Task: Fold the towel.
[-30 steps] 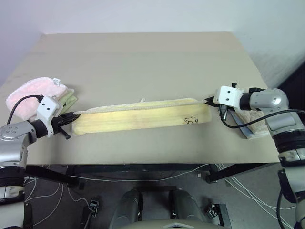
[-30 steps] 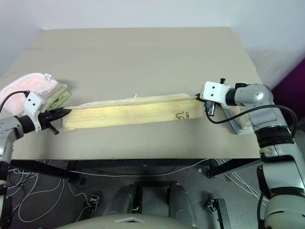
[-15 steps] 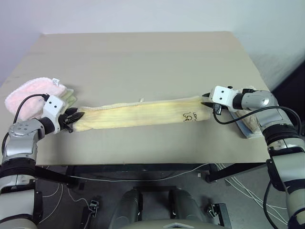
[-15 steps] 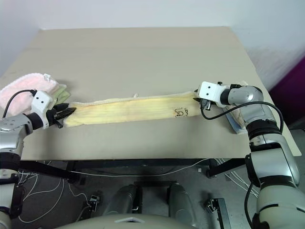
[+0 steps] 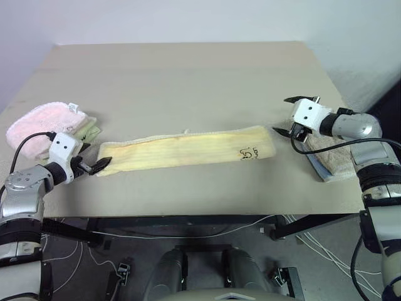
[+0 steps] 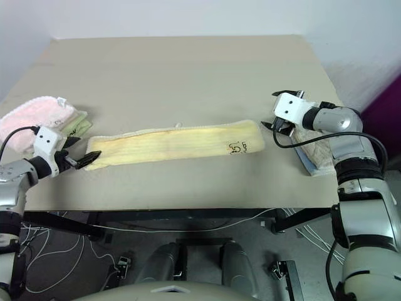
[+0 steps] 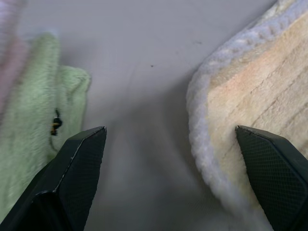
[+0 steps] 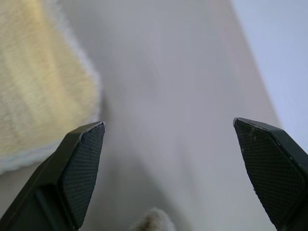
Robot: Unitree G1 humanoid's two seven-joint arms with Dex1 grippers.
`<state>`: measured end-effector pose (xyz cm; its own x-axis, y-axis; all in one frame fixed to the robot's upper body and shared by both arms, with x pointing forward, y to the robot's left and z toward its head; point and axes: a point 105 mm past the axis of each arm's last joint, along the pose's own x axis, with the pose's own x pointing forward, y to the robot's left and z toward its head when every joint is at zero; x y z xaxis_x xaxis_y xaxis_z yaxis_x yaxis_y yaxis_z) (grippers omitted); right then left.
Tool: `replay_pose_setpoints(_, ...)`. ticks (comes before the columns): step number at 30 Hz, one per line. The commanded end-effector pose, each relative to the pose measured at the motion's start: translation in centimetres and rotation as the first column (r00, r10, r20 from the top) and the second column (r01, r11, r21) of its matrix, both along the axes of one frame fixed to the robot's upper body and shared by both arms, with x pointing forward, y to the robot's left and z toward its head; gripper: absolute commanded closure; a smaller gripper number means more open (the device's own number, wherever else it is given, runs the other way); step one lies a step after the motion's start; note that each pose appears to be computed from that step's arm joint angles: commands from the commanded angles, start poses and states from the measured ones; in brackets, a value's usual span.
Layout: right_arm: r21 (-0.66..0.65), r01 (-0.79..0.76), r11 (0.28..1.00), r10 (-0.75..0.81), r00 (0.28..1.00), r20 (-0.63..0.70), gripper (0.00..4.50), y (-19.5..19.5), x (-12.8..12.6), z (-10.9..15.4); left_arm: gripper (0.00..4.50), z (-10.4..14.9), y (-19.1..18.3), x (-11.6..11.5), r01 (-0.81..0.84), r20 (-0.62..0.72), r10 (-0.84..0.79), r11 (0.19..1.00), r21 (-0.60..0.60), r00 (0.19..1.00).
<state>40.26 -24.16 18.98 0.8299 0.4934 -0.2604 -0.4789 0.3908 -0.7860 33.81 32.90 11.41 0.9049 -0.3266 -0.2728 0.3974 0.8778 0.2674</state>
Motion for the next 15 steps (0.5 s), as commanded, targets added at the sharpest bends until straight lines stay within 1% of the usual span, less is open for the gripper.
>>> replay_pose_setpoints(1, 0.121, 0.006, 0.993, -0.015, 0.997, 0.075, 0.0, -0.3, -1.5, 3.0, 0.01, 3.5, 0.7, -0.1, -0.044, 0.138, 0.048, 0.999, -0.033, 0.989)
replay_pose_setpoints(3, 0.222, 0.008, 0.975, -0.013, 1.0, 0.021, 0.0, 0.0, -3.0, 2.5, 0.01, 4.4, 0.8, -0.4, -0.057, 0.174, 0.064, 0.997, -0.043, 0.983)
replay_pose_setpoints(6, 0.368, 0.029, 0.929, -0.003, 0.997, -0.073, 0.0, 0.9, -5.3, 1.4, 0.01, 4.9, 0.9, -0.9, -0.069, 0.194, 0.078, 0.996, -0.052, 0.978)
replay_pose_setpoints(7, 0.436, 0.055, 0.898, -0.008, 0.994, -0.111, 0.0, 1.1, -6.0, 1.0, 0.01, 5.0, 0.8, -1.2, -0.068, 0.198, 0.079, 0.996, -0.06, 0.977)
replay_pose_setpoints(10, 0.579, 0.131, 0.805, 0.003, 0.974, -0.225, 0.0, 2.1, -7.8, -0.2, 0.01, 5.2, 0.6, -1.6, -0.06, 0.209, 0.075, 0.995, -0.074, 0.975)
replay_pose_setpoints(13, 0.693, 0.203, 0.692, 0.075, 0.934, -0.349, 0.0, 3.6, -9.6, -1.4, 0.01, 5.6, -0.1, -1.8, -0.033, 0.225, 0.048, 0.997, -0.07, 0.973)
replay_pose_setpoints(15, 0.747, 0.277, 0.604, 0.114, 0.898, -0.426, 0.0, 4.2, -10.2, -2.0, 0.01, 5.9, -0.8, -1.8, 0.001, 0.235, 0.014, 0.998, -0.066, 0.972)
